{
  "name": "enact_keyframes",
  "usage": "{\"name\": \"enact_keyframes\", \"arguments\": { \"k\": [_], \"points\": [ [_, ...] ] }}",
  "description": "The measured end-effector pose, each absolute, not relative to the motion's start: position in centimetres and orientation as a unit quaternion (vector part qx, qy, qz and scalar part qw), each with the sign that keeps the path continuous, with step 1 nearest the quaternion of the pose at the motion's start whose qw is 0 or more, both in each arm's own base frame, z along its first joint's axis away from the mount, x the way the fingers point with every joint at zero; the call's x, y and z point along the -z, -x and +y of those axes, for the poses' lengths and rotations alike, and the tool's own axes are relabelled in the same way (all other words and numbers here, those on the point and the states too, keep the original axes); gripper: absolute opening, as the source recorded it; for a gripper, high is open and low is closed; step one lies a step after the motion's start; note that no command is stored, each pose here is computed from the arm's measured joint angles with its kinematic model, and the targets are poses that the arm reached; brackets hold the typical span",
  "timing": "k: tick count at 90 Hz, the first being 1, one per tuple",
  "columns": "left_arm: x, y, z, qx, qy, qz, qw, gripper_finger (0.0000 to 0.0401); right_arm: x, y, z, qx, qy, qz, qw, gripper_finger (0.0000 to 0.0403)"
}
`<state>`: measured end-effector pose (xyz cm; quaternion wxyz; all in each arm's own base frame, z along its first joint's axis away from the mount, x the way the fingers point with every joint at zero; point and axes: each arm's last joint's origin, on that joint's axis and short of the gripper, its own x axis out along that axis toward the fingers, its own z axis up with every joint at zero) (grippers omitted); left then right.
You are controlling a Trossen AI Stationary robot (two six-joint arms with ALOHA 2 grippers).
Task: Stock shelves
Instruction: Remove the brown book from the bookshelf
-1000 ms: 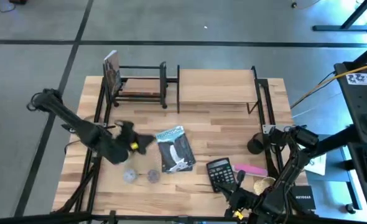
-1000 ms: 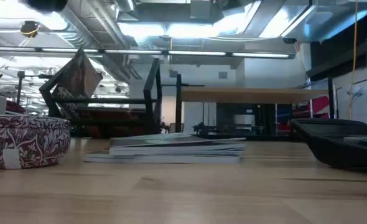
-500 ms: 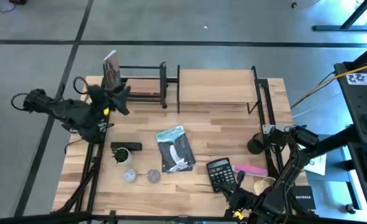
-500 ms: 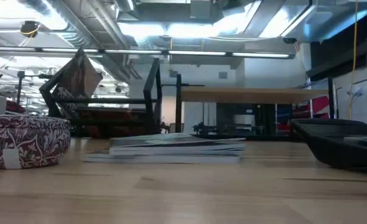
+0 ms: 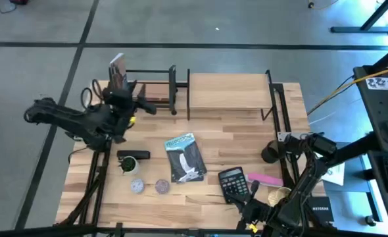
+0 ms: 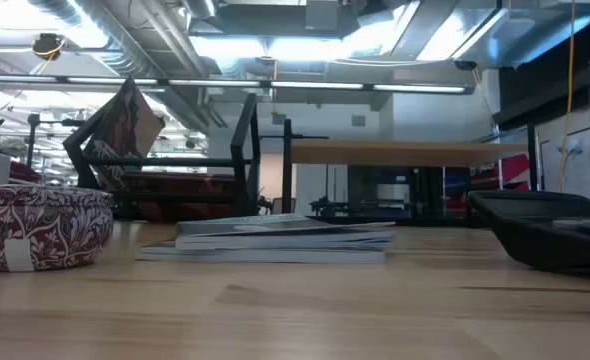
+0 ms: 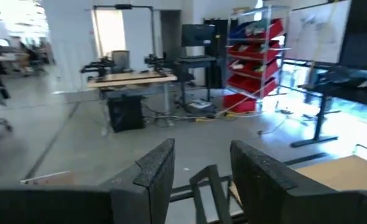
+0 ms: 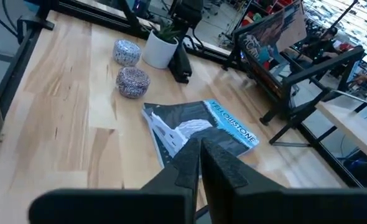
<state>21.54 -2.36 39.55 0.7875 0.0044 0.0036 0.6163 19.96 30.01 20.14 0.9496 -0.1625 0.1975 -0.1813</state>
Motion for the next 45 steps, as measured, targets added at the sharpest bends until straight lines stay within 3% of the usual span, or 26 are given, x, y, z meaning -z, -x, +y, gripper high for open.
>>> {"name": "enact_keyframes", "arguments": {
  "k": [45],
  "points": [
    [-35.8,-26.2,-1.9,-0.639,-0.050,0.042,0.766,0.0088,-20.2,-20.0,30.1,0.182,0.156,0.193,0.952,0.0001]
  ]
}}
